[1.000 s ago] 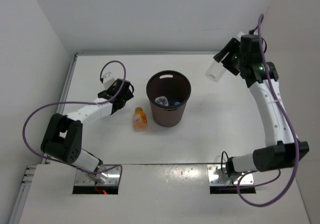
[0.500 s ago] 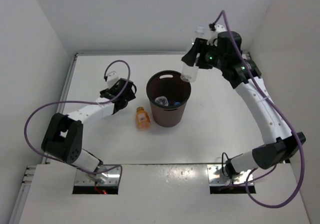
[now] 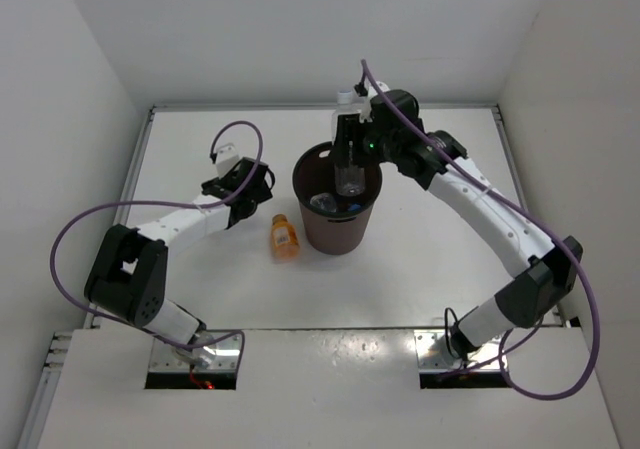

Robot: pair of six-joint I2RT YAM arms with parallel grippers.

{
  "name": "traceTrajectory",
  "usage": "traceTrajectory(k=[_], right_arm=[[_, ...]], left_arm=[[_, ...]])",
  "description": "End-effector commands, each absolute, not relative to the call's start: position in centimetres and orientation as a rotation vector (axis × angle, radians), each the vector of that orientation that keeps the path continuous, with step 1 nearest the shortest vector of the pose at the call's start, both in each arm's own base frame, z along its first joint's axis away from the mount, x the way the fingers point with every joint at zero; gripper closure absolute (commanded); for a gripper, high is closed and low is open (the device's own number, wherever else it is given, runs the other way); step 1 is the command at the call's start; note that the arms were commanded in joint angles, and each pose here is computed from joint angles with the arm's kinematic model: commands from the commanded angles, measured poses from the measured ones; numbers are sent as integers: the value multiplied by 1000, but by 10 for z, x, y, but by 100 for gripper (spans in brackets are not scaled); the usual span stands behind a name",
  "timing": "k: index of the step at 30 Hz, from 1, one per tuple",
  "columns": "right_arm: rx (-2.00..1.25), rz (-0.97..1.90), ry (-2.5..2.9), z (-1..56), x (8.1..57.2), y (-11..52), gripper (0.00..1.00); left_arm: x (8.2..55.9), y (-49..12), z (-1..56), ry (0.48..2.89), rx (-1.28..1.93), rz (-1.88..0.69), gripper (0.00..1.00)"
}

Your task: Put the plastic bottles in the bin

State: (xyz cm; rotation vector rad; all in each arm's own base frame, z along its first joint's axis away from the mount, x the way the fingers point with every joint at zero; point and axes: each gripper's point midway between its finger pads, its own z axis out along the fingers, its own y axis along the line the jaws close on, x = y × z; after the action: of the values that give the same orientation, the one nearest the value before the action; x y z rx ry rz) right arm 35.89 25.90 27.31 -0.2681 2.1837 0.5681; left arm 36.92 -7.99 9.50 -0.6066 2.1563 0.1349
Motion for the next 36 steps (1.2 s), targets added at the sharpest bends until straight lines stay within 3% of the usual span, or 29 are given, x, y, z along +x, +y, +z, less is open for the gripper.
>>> traceTrajectory(k=[1,7,10,12,23,36], right_arm=[[-246,463,2109,283,380,255,61],[-250,412,2102,281,395,268,52],[-240,395,2087,285,399,271,8],[-249,390,2072,288,399,274,0],[-81,427,1779,429,388,241,0],[-21,434,1767,418,350,205,0]], left_arm=[[363,-82,96,2156,-602,120,0],[357,-81,91,2172,-596,116,0],[356,-86,94,2173,-585,95,0],[356,-88,91,2178,-582,83,0],[347,-98,77,2213,-599,21,0],[344,-137,80,2200,-544,-278,0]])
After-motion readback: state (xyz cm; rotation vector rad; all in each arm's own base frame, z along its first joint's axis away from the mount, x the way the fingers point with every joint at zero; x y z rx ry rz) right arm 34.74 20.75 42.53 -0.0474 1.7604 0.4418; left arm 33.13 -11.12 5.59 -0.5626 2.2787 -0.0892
